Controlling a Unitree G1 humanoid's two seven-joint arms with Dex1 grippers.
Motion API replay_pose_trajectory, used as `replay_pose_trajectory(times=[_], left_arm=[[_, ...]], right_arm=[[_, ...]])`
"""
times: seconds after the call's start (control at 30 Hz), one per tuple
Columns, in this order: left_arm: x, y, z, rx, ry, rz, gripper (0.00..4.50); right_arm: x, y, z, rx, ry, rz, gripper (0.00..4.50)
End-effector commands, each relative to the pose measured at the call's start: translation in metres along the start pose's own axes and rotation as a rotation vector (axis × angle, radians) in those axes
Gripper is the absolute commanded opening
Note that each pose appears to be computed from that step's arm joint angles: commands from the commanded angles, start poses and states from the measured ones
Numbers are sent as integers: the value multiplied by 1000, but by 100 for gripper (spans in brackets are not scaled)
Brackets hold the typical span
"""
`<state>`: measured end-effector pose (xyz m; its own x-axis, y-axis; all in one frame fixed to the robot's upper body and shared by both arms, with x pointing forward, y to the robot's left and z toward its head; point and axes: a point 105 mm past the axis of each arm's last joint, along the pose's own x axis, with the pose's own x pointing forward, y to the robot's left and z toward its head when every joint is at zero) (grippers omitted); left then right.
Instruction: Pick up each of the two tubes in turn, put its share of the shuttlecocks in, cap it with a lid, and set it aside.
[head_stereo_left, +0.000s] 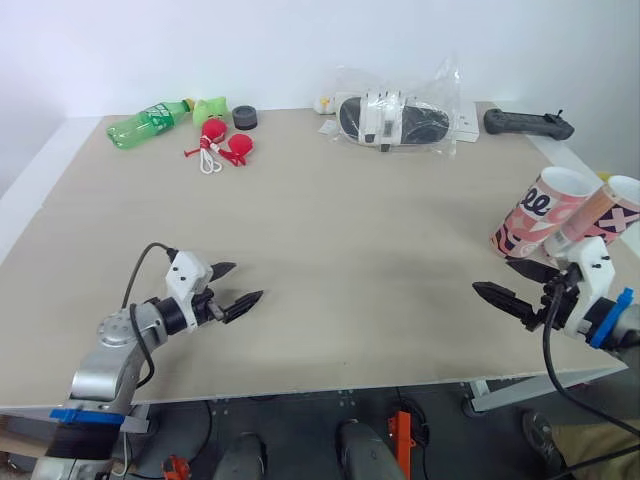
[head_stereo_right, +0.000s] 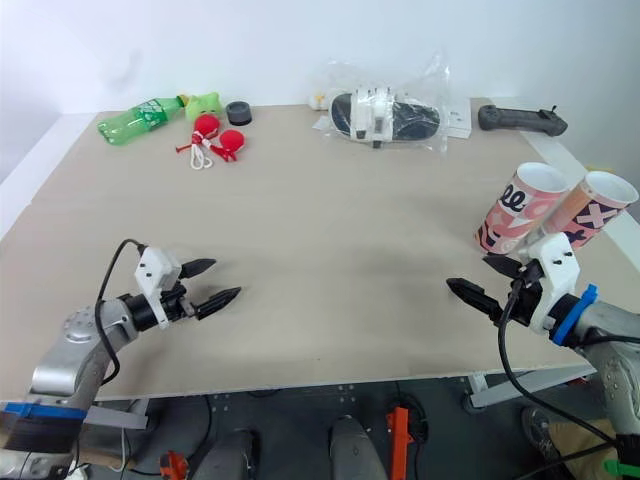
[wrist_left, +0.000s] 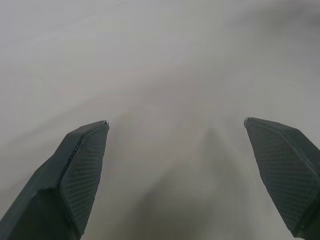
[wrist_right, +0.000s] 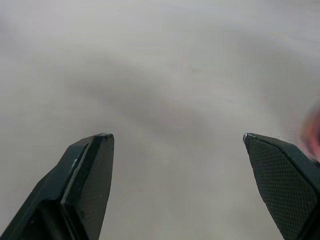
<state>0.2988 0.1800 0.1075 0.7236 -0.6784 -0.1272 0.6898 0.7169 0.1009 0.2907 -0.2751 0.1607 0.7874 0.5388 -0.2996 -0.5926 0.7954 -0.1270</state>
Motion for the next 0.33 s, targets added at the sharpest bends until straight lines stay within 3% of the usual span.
replay_pose_trajectory(times=[0.03,0.33], left_arm=[[-24,8,12,43,-10,69,450],[-25,10,20,49,-26,94,450]], right_arm=[[12,5,9,-28,9,76,443],[28,4,4,-17,-8,83,443]])
